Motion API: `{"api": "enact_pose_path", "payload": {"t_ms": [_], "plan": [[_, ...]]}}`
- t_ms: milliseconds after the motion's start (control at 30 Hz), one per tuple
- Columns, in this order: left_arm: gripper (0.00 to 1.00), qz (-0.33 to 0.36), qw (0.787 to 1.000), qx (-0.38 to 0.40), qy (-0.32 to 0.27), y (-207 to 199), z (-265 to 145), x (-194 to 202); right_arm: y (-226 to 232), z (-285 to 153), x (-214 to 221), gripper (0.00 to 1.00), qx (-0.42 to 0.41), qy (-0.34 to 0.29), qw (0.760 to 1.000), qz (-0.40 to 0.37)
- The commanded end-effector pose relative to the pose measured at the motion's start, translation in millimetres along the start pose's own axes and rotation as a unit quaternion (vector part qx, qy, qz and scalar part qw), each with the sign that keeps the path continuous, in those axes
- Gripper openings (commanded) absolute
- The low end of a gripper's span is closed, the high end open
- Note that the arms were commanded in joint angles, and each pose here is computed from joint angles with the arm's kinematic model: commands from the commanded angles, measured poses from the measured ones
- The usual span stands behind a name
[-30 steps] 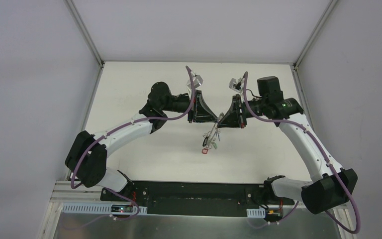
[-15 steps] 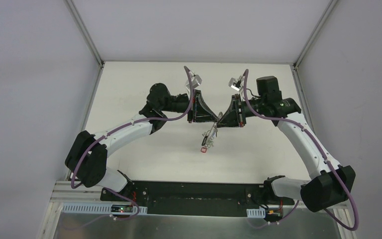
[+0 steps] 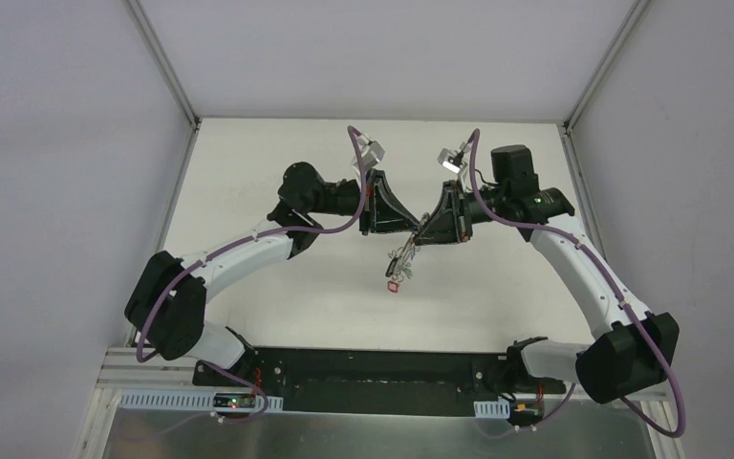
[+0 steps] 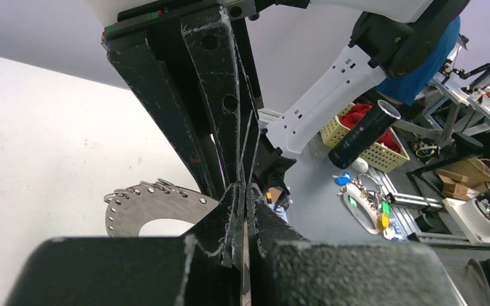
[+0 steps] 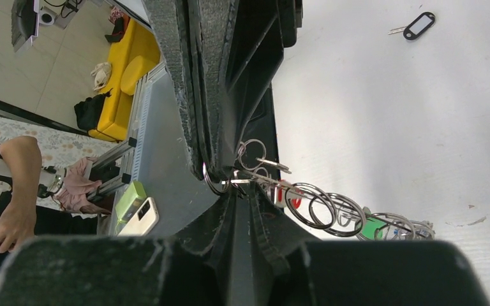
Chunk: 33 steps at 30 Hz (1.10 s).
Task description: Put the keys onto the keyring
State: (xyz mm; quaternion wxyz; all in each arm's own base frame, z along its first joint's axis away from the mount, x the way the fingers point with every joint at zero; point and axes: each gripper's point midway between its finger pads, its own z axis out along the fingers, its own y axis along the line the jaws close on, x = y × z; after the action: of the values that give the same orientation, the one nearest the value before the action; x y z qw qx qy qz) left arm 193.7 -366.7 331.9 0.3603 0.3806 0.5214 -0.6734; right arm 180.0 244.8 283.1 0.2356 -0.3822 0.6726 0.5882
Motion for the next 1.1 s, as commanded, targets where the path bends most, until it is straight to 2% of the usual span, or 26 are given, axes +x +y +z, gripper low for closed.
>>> {"api": "enact_pose_path", "payload": {"t_ms": [0, 233, 367, 867, 1067], "plan": [[0.0, 0.038, 0.998, 0.04, -0.003, -28, 7, -2, 10, -8, -16, 0.16, -0.002, -0.024, 0.998, -0.066], [0.0, 0.024, 0.999, 0.037, -0.004, -29, 8, -4, 22, -23, -26, 0.33, 0.037, -0.032, 0.991, -0.125], [0.0, 0.016, 0.999, 0.034, -0.006, -28, 8, -5, 26, -25, -28, 0.36, 0.038, -0.032, 0.989, -0.139], [0.0, 0.007, 1.0, 0.028, -0.01, -25, 10, -7, 16, -22, -15, 0.29, 0.038, -0.025, 0.99, -0.132], [0.0, 0.009, 1.0, 0.025, -0.012, -25, 9, -7, 15, -23, -9, 0.33, 0.043, -0.025, 0.99, -0.135]]}}
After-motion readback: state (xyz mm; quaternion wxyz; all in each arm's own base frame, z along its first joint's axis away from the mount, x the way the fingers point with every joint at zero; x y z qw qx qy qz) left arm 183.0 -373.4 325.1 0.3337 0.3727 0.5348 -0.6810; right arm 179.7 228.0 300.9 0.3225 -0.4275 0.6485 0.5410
